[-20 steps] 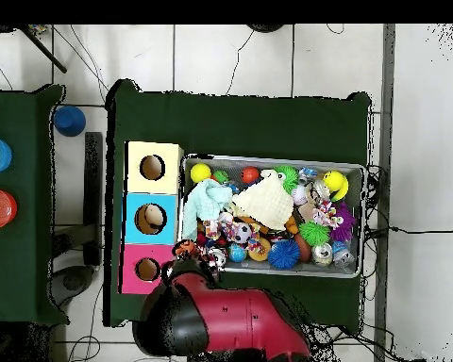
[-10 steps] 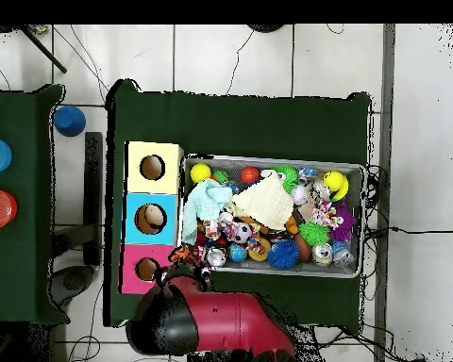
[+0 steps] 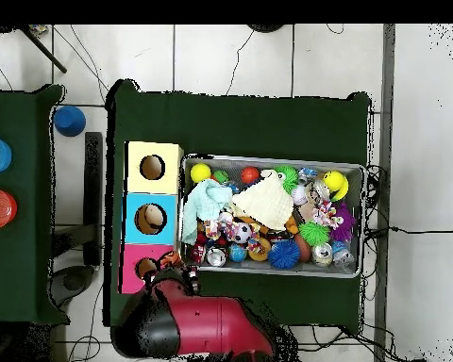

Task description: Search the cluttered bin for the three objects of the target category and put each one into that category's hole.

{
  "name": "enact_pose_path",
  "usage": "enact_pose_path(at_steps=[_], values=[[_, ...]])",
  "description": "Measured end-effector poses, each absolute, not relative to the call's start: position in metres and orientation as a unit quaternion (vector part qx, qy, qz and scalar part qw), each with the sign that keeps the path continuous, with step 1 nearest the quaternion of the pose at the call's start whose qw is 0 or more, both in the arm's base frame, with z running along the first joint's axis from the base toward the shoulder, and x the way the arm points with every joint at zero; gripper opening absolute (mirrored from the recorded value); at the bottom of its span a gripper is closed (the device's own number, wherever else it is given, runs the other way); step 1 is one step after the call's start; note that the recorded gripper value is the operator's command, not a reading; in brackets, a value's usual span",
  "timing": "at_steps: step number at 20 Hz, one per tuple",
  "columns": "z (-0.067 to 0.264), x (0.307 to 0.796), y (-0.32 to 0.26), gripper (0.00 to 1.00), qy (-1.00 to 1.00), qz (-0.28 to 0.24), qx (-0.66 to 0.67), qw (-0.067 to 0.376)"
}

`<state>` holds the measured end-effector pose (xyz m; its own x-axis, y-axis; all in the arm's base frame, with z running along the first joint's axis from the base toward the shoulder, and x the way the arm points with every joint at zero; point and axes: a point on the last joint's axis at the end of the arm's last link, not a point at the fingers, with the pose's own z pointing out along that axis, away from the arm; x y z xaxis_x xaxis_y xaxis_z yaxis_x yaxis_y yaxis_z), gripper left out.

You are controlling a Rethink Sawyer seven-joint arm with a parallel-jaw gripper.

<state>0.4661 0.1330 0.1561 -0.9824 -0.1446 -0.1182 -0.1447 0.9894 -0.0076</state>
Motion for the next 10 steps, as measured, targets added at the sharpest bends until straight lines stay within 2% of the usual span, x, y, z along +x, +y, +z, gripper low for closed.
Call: enact_pose_path(at_steps=[10], values=[[0.1465, 0.4602, 0.144, 0.0, 0.998, -0.002, -0.04, 0.056]])
